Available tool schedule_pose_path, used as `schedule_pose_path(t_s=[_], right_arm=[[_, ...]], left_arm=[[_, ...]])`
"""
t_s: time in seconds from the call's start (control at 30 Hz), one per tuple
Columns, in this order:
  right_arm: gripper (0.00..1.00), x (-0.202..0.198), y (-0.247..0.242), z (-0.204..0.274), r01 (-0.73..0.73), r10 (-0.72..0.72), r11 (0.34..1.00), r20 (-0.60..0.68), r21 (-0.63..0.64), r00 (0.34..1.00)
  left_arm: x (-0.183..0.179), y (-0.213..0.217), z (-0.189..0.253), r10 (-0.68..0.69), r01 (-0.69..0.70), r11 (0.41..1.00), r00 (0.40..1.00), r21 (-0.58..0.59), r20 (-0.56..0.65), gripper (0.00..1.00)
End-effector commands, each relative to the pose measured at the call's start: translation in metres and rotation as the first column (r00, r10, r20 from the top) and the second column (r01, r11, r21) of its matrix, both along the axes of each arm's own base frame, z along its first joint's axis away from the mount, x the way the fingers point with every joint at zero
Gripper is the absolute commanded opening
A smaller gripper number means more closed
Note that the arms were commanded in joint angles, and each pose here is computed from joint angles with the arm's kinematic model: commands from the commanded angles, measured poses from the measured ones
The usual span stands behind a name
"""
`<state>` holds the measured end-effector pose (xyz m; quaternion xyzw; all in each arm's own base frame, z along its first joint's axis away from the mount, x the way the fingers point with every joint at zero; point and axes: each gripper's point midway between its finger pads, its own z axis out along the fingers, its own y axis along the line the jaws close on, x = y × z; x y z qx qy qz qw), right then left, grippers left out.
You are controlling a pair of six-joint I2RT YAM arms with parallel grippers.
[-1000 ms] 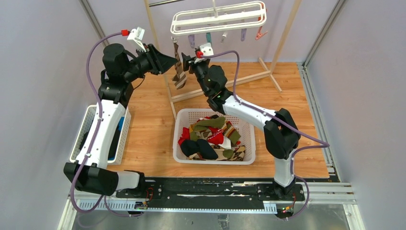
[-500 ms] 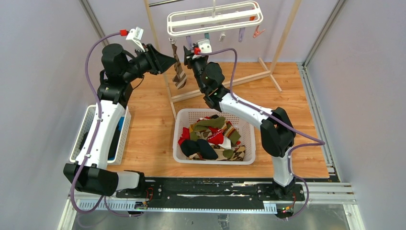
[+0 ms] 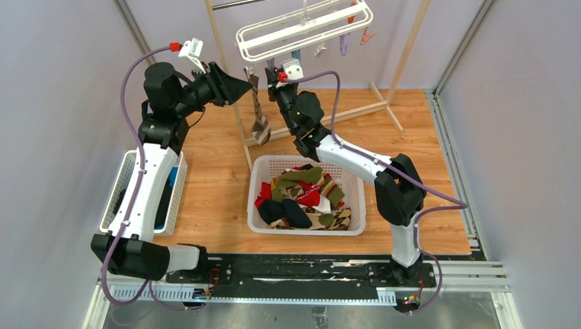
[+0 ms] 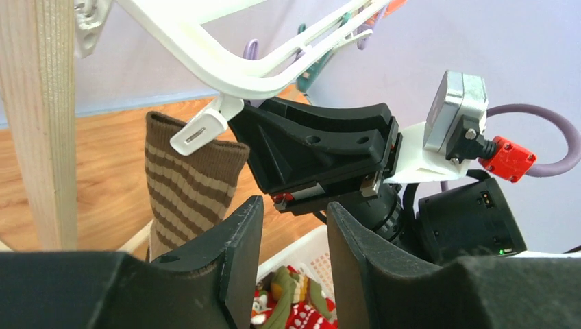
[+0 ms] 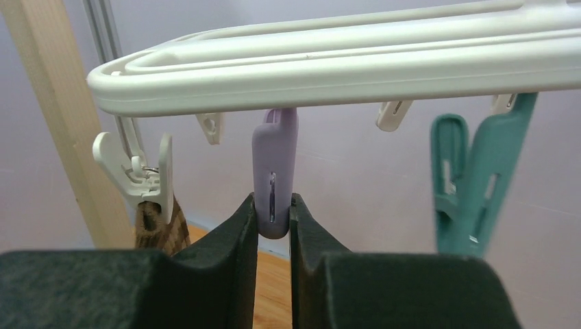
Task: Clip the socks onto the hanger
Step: Open the clamp at the hanger.
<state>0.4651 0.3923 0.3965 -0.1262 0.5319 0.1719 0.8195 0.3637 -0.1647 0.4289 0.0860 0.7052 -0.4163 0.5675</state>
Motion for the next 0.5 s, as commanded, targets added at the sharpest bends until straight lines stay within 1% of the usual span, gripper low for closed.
schedule_pose_path(t_s=[0.0, 0.13, 0.23, 0.37, 0.47], right_arm=[[0.00, -0.021, -0.001, 0.022, -0.083, 0.083, 0.996, 0.038, 0.010, 0.996], [0.00, -0.033, 0.004, 0.026, -0.157, 0.157, 0.988, -0.003, 0.005, 0.988], [0.00, -0.037, 0.005, 0.027, -0.171, 0.172, 0.985, -0.054, 0.018, 0.984], [0.00, -0.041, 0.003, 0.026, -0.188, 0.191, 0.981, -0.129, 0.035, 0.973], [0.00, -0.048, 0.003, 0.027, -0.199, 0.203, 0.979, -0.159, 0.038, 0.966]], left_arm=[[-0.011, -0.002, 0.014, -0.028, 0.029, 0.999, 0.999, -0.033, 0.036, 0.45], [-0.014, -0.006, 0.015, -0.062, 0.063, 0.996, 0.998, -0.060, 0.027, 0.54], [-0.017, -0.010, 0.021, -0.087, 0.088, 0.992, 0.996, -0.088, 0.022, 0.58], [-0.021, -0.012, 0.025, -0.094, 0.097, 0.990, 0.995, -0.098, 0.033, 0.61], [-0.019, -0.016, 0.025, -0.095, 0.098, 0.992, 0.995, -0.082, 0.033, 0.61]])
